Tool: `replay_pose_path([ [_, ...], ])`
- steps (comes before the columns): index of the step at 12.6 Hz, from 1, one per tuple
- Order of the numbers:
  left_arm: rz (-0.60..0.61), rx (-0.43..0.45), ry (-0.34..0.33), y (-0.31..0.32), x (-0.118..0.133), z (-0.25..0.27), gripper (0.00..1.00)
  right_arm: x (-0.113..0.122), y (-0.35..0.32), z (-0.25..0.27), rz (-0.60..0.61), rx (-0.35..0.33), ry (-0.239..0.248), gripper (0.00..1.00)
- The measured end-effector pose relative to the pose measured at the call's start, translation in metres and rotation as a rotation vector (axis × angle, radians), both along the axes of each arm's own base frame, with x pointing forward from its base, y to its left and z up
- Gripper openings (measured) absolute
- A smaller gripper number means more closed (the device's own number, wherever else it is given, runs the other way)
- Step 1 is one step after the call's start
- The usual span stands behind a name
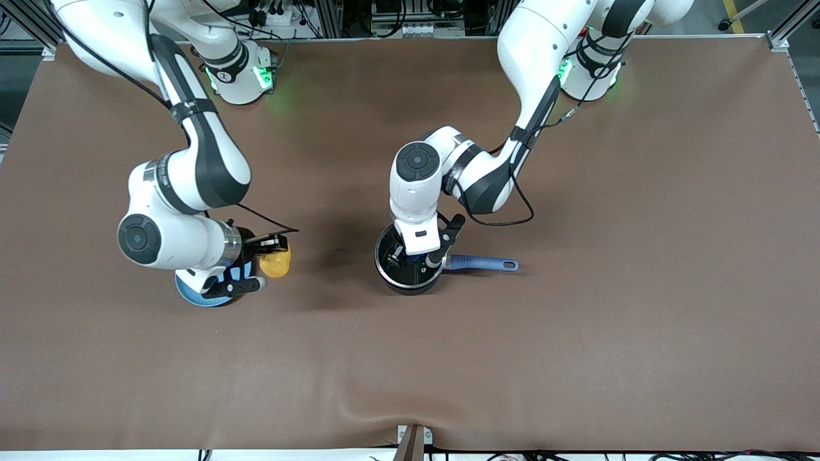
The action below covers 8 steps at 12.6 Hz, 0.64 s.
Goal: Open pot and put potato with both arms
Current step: 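Lift the lid aside with the left gripper while the right gripper carries the potato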
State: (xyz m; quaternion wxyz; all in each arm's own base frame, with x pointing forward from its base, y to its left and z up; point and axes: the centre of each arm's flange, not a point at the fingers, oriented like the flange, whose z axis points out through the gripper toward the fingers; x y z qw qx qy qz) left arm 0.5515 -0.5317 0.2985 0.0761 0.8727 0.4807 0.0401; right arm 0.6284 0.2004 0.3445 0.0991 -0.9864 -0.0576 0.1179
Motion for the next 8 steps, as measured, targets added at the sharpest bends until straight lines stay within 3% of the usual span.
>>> replay_pose_path([
  [5, -0.089, -0.040, -0.065, 0.047, 0.031, 0.116, 0.58, -0.020, 0.070, 0.007, -0.056, -0.023, -0.024, 0.57],
  [8, -0.243, 0.021, -0.010, 0.132, 0.061, 0.164, 0.58, -0.043, 0.137, 0.015, -0.088, -0.014, -0.084, 0.57],
])
